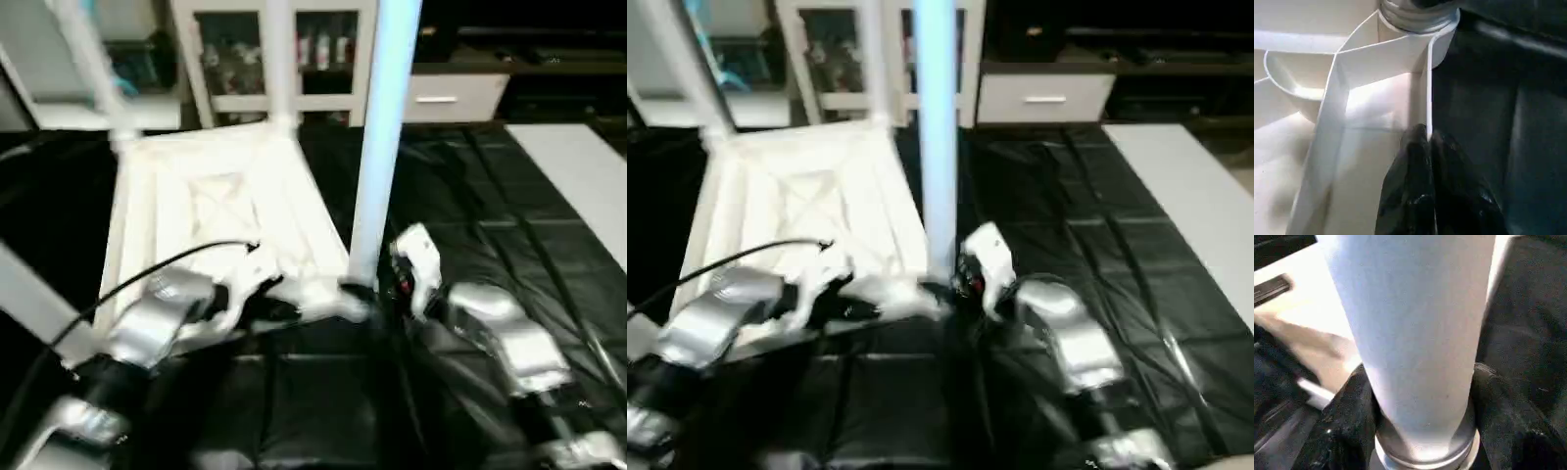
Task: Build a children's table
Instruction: Rotate leg to tighten
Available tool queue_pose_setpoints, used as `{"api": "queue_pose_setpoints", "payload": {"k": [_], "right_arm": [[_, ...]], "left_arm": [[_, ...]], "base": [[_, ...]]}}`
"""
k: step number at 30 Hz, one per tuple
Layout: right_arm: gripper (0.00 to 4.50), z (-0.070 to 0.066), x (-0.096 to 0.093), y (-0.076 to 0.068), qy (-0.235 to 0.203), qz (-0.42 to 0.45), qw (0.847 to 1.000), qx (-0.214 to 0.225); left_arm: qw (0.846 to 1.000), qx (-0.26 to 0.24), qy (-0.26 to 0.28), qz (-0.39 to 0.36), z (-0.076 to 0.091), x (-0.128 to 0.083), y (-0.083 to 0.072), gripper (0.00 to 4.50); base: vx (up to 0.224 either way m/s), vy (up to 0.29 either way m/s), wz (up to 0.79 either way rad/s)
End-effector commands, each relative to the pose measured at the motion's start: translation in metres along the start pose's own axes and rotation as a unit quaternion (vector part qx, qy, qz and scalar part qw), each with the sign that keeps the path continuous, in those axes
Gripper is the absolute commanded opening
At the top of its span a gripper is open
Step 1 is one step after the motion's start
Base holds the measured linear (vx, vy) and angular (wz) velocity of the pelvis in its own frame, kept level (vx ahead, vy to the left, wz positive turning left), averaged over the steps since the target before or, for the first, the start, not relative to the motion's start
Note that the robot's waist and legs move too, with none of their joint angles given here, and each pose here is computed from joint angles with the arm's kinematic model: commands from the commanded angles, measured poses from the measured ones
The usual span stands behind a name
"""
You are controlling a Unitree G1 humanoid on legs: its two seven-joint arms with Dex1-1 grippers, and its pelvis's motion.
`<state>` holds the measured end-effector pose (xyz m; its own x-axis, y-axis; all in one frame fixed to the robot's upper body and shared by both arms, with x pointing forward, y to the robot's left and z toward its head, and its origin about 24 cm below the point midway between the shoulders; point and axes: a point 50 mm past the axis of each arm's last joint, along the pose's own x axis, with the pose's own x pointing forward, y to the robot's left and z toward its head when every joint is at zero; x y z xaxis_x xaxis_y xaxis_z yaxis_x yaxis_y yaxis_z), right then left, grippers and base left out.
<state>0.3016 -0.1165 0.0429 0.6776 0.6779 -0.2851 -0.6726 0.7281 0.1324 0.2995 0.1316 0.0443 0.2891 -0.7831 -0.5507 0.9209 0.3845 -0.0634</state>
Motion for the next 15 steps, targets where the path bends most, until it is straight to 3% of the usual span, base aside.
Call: {"api": "queue_pose_setpoints", "payload": {"k": [1,5,10,15], "right_arm": [[2.37,-0.009,0.016,0.003,0.016,-0.092,0.995,0.038],[2.36,-0.005,0.031,0.013,-0.011,-0.157,0.984,0.079],[2.36,-0.001,0.041,0.022,-0.028,-0.219,0.970,0.099],[2.35,0.004,0.051,0.037,-0.038,-0.173,0.980,0.086]], "left_arm": [[1.000,-0.006,-0.016,0.024,0.012,0.015,0.001,0.00],[0.998,-0.007,-0.029,0.060,0.021,0.026,0.004,0.00],[0.994,-0.011,-0.043,0.097,0.030,0.034,0.009,0.00],[0.994,-0.008,-0.041,0.096,0.029,0.035,0.009,0.00]], "base": [[0.000,0.000,0.00],[0.000,0.000,0.00],[0.000,0.000,0.00],[0.000,0.000,0.00]]}}
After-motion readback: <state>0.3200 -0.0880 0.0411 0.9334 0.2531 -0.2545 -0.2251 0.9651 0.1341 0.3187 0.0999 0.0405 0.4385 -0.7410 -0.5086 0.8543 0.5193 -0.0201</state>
